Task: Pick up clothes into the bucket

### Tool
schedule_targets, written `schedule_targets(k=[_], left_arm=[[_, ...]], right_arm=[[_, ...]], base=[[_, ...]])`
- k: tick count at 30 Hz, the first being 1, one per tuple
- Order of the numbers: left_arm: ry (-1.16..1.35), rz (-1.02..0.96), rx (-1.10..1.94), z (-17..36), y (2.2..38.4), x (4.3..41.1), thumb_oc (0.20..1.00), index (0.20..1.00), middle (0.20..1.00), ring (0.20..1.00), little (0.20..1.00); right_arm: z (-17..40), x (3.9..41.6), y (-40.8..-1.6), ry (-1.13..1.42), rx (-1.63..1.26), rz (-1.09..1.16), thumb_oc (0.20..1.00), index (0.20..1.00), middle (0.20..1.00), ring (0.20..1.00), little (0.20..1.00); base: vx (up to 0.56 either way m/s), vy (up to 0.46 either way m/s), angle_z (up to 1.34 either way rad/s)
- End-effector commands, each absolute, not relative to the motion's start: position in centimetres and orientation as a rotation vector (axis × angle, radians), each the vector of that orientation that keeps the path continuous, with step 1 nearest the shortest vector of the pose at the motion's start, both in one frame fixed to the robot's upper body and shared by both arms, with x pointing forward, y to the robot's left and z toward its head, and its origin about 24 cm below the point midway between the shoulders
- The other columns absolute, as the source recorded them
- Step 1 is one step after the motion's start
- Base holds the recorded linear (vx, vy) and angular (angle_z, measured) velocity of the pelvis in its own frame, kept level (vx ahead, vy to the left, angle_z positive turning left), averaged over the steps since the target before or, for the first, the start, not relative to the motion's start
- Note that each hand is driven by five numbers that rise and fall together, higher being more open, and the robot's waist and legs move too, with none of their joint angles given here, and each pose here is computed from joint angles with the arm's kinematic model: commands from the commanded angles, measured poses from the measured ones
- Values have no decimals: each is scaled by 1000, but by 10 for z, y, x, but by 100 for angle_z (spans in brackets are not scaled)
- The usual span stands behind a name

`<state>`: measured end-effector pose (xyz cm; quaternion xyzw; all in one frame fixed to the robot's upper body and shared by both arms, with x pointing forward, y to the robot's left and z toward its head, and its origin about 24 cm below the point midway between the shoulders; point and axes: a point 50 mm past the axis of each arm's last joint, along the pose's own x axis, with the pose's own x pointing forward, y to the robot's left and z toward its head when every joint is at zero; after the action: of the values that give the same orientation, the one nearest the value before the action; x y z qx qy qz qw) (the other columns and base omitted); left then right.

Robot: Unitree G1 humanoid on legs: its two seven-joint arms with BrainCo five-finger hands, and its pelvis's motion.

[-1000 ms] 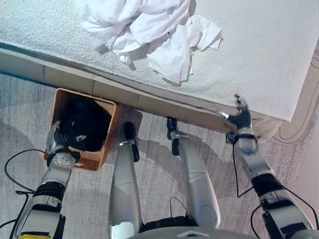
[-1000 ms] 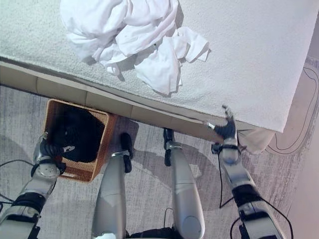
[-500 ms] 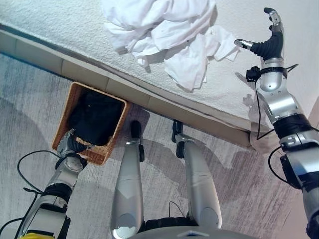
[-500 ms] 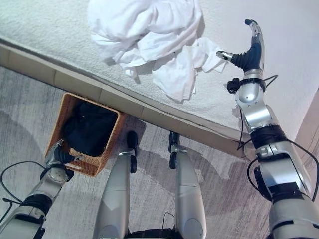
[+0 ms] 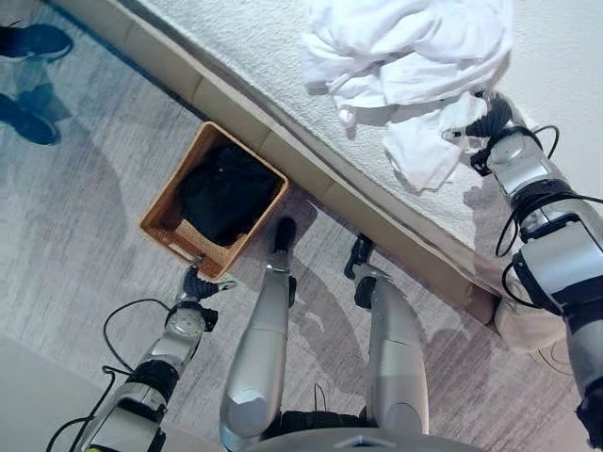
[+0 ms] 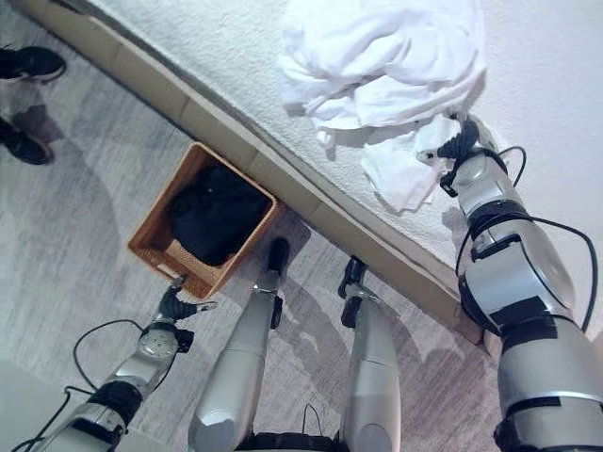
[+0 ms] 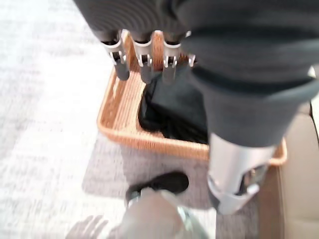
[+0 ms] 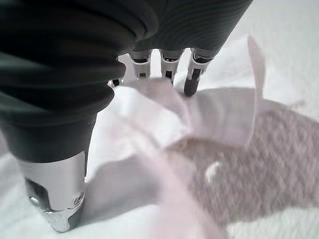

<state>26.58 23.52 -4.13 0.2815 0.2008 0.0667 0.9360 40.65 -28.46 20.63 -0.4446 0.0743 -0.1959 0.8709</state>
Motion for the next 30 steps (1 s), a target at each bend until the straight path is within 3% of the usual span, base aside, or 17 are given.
schedule_targets(k=[1, 3, 4, 5, 6, 19, 30], left_arm=[[362, 95, 520, -36, 219, 270, 1000, 1000, 1000, 1000, 1000], [336, 83, 519, -32, 213, 275, 1000, 1000, 1000, 1000, 1000], [336, 77, 519, -32, 211, 275, 1000, 1000, 1000, 1000, 1000], [332, 72, 520, -32, 210, 276, 1000, 1000, 1000, 1000, 1000], [328, 71, 520, -31, 208, 278, 1000, 1000, 1000, 1000, 1000], [226, 66, 496, -13, 195, 288, 1000, 1000, 1000, 1000, 1000], [52, 87, 437, 26, 215, 278, 1000, 1000, 1000, 1000, 1000]], right_arm=[[197, 393, -314, 284, -1003, -462, 1000, 1000, 1000, 1000, 1000], [193, 394, -312, 282, -967, -458, 906, 906, 906, 906, 906], [191, 394, -310, 269, -935, -458, 542, 542, 542, 542, 542], [191, 396, -307, 255, -921, -453, 495, 495, 495, 495, 495], [191, 397, -303, 234, -895, -449, 200, 200, 200, 200, 200], [233, 415, -248, -100, -828, -375, 200, 200, 200, 200, 200], [268, 389, -258, -349, -888, -347, 200, 200, 200, 200, 200]], base=[[-2, -25, 12], [-6, -25, 16], [-9, -32, 17], [-9, -35, 17], [-5, -26, 11], [-16, -2, 2], [6, 32, -15]])
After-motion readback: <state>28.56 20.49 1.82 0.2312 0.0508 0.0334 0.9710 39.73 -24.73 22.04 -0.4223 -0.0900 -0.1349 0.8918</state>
